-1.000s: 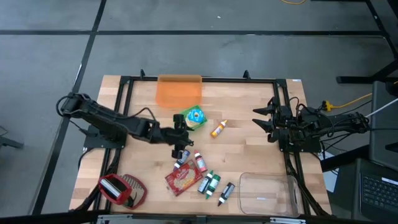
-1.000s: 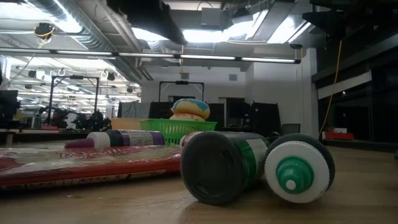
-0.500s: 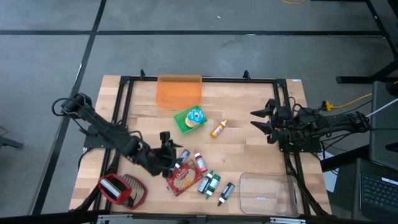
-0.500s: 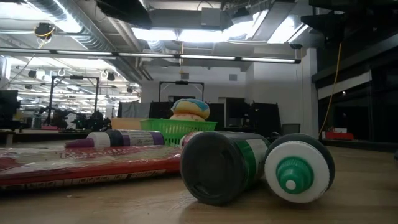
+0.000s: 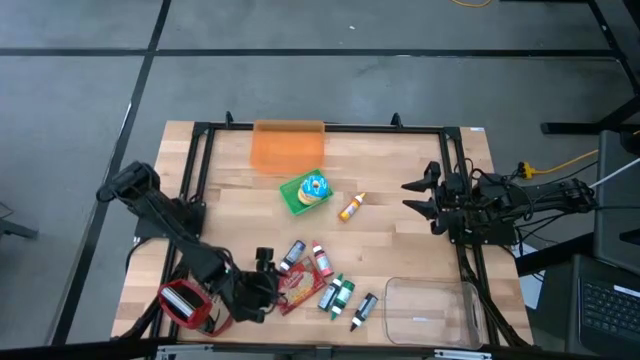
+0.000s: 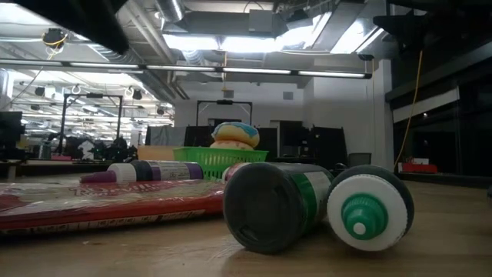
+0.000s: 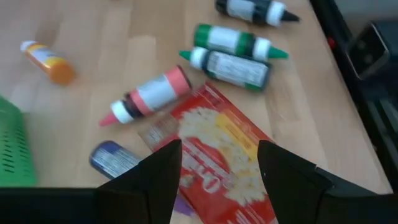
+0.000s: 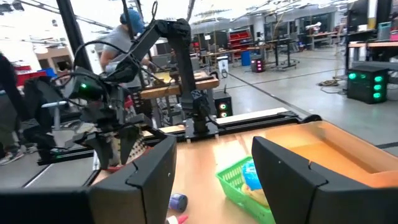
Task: Pick & Place Food Item
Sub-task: Put the red popcorn bag into the orange bin
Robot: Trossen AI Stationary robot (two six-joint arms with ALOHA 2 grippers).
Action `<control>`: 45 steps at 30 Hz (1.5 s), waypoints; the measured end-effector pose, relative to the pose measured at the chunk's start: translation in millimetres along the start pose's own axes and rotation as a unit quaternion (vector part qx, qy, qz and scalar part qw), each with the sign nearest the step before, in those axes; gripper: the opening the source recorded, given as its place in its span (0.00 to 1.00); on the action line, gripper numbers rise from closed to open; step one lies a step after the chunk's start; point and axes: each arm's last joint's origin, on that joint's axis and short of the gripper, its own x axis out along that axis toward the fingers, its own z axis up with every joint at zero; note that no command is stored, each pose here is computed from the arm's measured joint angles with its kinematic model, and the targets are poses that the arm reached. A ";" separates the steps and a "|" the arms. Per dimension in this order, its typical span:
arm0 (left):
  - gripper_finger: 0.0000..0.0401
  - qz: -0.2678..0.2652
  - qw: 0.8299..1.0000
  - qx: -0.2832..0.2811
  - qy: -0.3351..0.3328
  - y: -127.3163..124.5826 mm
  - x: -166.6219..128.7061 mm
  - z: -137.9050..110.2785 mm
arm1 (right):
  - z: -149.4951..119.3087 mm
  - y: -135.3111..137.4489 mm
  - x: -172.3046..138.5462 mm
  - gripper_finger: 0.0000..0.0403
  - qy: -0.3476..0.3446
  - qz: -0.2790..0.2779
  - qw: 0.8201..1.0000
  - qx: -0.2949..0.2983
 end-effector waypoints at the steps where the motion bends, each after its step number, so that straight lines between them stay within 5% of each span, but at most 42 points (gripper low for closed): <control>1: 0.51 -0.001 1.000 0.006 0.005 -2.6 -0.5 -1.0 | 0.0 0.0 0.0 0.53 0.000 0.001 1.000 0.002; 7: 0.50 -0.018 0.999 0.015 0.021 -7.5 -4.1 0.8 | 1.2 0.2 0.0 0.53 -0.006 0.002 1.000 0.004; 13: 0.51 -0.042 0.985 -0.149 0.076 11.1 7.0 6.2 | 2.8 0.5 -0.1 0.53 -0.014 0.002 1.000 0.005; 19: 0.53 -0.075 0.959 -0.239 0.136 33.8 21.8 10.1 | 5.2 -0.1 -0.1 0.53 -0.028 -0.010 1.000 -0.003; 23: 0.55 -0.101 0.942 -0.264 0.179 50.1 33.2 4.9 | 5.9 0.2 -0.2 0.53 -0.031 -0.008 0.999 -0.003; 30: 0.58 -0.154 0.930 -0.294 0.159 66.7 51.9 -2.9 | 5.9 0.3 -0.2 0.53 -0.031 -0.007 0.999 -0.010; 45: 0.58 -0.173 0.896 -0.374 0.164 82.7 50.4 -57.0 | 4.6 0.3 -0.1 0.53 -0.024 -0.004 1.000 -0.012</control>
